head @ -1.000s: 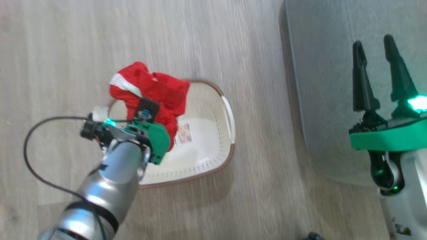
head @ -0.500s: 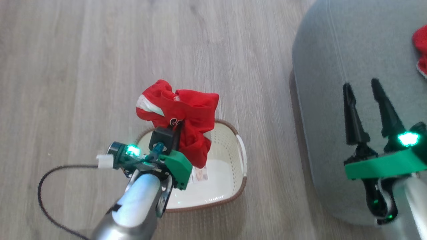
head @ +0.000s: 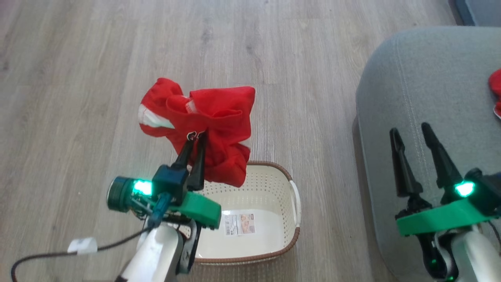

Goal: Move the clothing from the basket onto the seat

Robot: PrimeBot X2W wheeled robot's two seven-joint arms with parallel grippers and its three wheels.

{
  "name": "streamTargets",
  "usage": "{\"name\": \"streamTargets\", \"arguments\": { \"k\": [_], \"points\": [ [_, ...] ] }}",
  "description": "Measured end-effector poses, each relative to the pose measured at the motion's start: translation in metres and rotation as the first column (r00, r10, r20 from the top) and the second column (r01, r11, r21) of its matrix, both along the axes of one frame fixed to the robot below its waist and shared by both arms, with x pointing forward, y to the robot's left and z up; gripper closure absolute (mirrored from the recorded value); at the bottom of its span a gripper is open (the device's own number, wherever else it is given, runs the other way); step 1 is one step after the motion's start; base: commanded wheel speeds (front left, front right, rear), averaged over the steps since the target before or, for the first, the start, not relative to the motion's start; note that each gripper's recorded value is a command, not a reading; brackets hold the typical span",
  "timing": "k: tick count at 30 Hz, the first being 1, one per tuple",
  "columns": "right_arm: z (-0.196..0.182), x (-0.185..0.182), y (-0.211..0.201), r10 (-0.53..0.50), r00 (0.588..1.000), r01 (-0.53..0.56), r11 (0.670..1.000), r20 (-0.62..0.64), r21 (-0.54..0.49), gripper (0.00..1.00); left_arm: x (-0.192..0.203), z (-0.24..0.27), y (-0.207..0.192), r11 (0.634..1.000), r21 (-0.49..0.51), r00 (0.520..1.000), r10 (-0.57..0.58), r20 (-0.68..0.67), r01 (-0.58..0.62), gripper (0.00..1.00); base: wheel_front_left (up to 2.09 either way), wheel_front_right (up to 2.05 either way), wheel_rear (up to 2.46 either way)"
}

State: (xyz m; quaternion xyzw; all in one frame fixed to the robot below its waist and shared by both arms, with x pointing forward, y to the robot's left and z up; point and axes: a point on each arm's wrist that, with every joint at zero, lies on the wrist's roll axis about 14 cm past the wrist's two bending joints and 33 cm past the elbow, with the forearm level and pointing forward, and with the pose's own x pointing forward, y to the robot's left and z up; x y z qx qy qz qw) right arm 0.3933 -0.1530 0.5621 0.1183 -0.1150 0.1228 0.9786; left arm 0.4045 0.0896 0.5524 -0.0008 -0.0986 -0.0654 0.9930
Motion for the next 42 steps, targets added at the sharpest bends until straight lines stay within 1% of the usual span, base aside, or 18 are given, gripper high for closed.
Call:
{"name": "streamTargets", "arguments": {
  "k": [8, 18, 31, 38, 41, 42],
  "points": [
    [0.001, -0.001, 0.006, 0.015, 1.0, -0.015, 1.0, 0.001, 0.005, 0.0, -0.017, 0.007, 0.0, 0.999, -0.031, 1.0, -0.009, 0.024, 0.01, 1.0, 0.0, 0.0, 0.0],
    [-0.004, 0.002, 0.009, 0.023, 1.0, -0.023, 1.0, -0.012, 0.006, 0.0, -0.017, 0.013, 0.002, 0.999, -0.047, 0.999, 0.008, 0.041, -0.006, 1.0, 0.0, 0.0, 0.0],
    [-0.005, 0.0, 0.007, 0.016, 1.0, -0.015, 1.0, -0.014, 0.008, 0.0, -0.017, 0.015, -0.001, 0.998, -0.056, 0.999, -0.001, 0.047, 0.003, 1.0, 0.0, 0.0, 0.0],
    [-0.004, 0.0, 0.008, 0.014, 1.0, -0.014, 1.0, -0.014, 0.013, 0.0, -0.017, 0.032, -0.004, 0.997, -0.071, 0.995, -0.009, 0.098, 0.016, 1.0, 0.0, 0.0, 0.0],
    [-0.005, -0.001, 0.009, 0.017, 1.0, -0.017, 1.0, -0.015, 0.006, 0.0, -0.015, 0.043, -0.006, 0.997, -0.078, 0.991, -0.016, 0.13, 0.026, 1.0, 0.0, 0.0, 0.0],
    [-0.006, -0.001, 0.01, 0.021, 1.0, -0.021, 1.0, -0.016, 0.006, 0.0, -0.013, 0.053, -0.009, 0.996, -0.08, 0.987, -0.031, 0.16, 0.045, 1.0, 0.0, 0.0, 0.0]
  ]
}}
